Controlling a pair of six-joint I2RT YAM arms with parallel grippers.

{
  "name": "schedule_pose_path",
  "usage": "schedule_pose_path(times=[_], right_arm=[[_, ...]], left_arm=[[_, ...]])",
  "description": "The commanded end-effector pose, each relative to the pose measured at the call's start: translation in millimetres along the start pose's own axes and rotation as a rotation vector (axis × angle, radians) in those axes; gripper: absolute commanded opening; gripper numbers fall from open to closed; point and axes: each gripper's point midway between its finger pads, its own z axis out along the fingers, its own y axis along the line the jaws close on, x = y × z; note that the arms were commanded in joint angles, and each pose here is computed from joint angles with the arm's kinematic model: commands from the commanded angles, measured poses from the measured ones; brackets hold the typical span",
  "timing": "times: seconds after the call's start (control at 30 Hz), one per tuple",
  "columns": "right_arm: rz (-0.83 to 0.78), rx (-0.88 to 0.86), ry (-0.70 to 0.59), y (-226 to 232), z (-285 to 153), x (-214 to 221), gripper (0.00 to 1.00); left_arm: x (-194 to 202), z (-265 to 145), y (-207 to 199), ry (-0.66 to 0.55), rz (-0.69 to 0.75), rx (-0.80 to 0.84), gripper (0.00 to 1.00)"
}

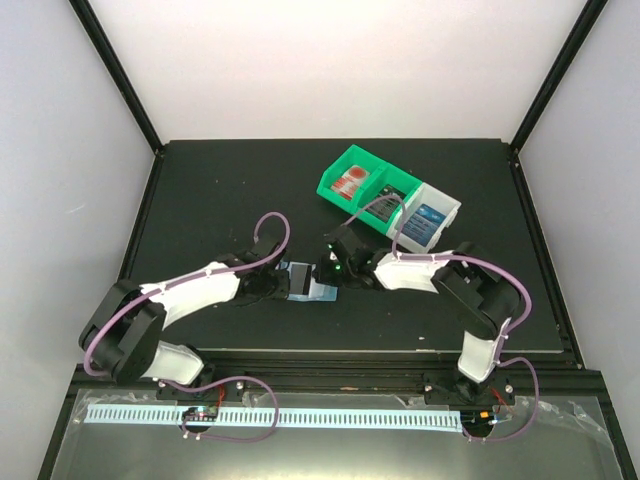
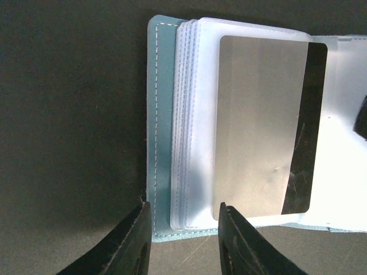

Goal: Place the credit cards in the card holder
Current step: Insert the credit card into the card holder.

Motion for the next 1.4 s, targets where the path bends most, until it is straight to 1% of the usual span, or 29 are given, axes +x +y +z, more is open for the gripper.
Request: schedule_pose_path(times=[0.0,0.1,0.23,0.4,0.5,0.67,0.87,1.03,1.1,1.2,1.3,1.37], right_arm=[[-0.041,0.009,0.04,4.0,12.6,6.9,0.05],[-0.049,0.016,0.064,4.2,20.0,10.5,0.01],[-0.062,0.012,0.093,6.6,26.0,17.0,0.01],[-0.101,-0.104,0.115,27.9,27.5,19.8,0.01],[-0.124,-0.108,0.097,30.8,23.1,16.1,0.01],[-0.157,-0.012,0.014,21.3,2.5,0.8,0.01],[-0.218,0.079,-0.069,18.1,-36.1,-14.5,0.12],[-0.259,0.23,-0.156,-2.2,-68.8,-36.8,0.19],[-0.278,0.295,-0.221,-13.9,-93.1,-57.7,0.2],[-0.326,0.381,-0.314,-29.1,-132.5,-90.6,0.28],[-0.332,0.474,-0.345,-55.1,-162.1,-119.8,0.41],[-0.299,0.508,-0.339,-74.5,-172.5,-137.5,0.44]], left_arm=[[-5.9,7.6,-4.3,-0.004,-0.003,0.021,0.32],[-0.5,14.3,-1.8,0.022,-0.01,0.015,0.3],[4.1,16.5,-1.7,0.03,-0.013,0.028,0.31],[7.4,17.6,-4.8,0.041,-0.009,0.052,0.31],[7.8,17.4,-5.3,0.041,-0.008,0.058,0.31],[3.1,10.3,-2.9,0.014,-0.004,0.044,0.32],[-4.4,-0.9,-3.9,-0.022,0.003,0.047,0.36],[-12.3,-13.4,-7.7,-0.057,0.003,0.064,0.39],[-15.7,-20.1,-9.0,-0.085,0.003,0.077,0.44],[-27.9,-40.6,-16.3,-0.164,0.014,0.123,0.54],[-37.4,-53.1,-26.4,-0.208,0.026,0.174,0.59],[-43.0,-58.8,-32.6,-0.228,0.028,0.201,0.61]])
